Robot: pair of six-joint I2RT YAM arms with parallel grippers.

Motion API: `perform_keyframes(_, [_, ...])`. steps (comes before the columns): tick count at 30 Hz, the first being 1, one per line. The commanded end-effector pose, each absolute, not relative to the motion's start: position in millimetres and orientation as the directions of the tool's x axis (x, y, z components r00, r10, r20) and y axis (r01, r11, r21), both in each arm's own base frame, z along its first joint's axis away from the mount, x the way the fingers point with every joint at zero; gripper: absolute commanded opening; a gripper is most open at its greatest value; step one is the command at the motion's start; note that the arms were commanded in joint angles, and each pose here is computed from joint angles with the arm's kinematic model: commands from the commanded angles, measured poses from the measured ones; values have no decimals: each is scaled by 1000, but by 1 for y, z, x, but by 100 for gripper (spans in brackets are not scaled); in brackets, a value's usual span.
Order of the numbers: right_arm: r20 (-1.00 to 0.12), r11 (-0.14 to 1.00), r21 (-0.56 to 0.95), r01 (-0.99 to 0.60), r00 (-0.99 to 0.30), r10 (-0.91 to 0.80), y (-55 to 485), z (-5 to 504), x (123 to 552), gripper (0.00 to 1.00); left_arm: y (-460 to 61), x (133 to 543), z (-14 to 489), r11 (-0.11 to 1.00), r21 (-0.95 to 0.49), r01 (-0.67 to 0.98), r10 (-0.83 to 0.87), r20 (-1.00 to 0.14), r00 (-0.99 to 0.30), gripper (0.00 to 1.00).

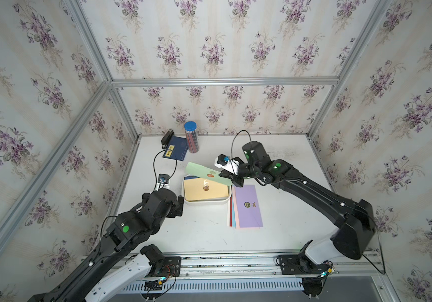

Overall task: Put the sealed envelopes into the storage box
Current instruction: Place the envelope in the storage box.

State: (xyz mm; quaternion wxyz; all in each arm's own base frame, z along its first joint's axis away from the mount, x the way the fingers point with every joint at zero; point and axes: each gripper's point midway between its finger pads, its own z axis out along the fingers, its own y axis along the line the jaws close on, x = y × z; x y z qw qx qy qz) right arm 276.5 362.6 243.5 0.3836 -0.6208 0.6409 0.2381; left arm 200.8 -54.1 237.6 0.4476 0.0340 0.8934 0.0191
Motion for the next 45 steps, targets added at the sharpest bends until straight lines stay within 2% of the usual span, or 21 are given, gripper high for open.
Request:
perform_keyframes(1, [-698, -12, -181, -983, 137, -703, 366, 220, 273, 0, -39, 200, 250, 998, 61, -11, 47, -855, -516, 100])
perform_keyframes(4, [-665, -55, -168, -984, 155, -730, 375, 206, 282, 0, -36, 199, 253, 999, 47, -16, 34, -872, -488, 100])
perform_keyframes(10, [-619, -119, -123, -985, 170, -767, 384, 169, 289, 0, -37, 201, 250, 997, 77, -20, 56, -857, -513, 100])
perform_keyframes(29, [-573, -93, -40, -995, 99, -813, 382, 112, 300, 0, -40, 201, 249, 997, 73, -1, 62, -853, -518, 100])
perform_keyframes(31, [-573, -73, -37, -997, 81, -815, 383, 111, 302, 4, -42, 201, 248, 998, 69, 7, 63, -852, -520, 100])
perform_keyframes(34, [-583, -63, -41, -997, 75, -809, 385, 114, 303, 23, -43, 201, 248, 998, 70, 9, 64, -850, -523, 100])
perform_keyframes(37, [-595, -9, -73, -997, 51, -802, 387, 123, 314, 33, -42, 201, 247, 997, 72, 6, 64, -848, -525, 100])
perform_keyframes(45, [-664, 127, -125, -984, -12, -748, 391, 149, 347, 37, -42, 200, 247, 998, 70, 8, 64, -848, -526, 100])
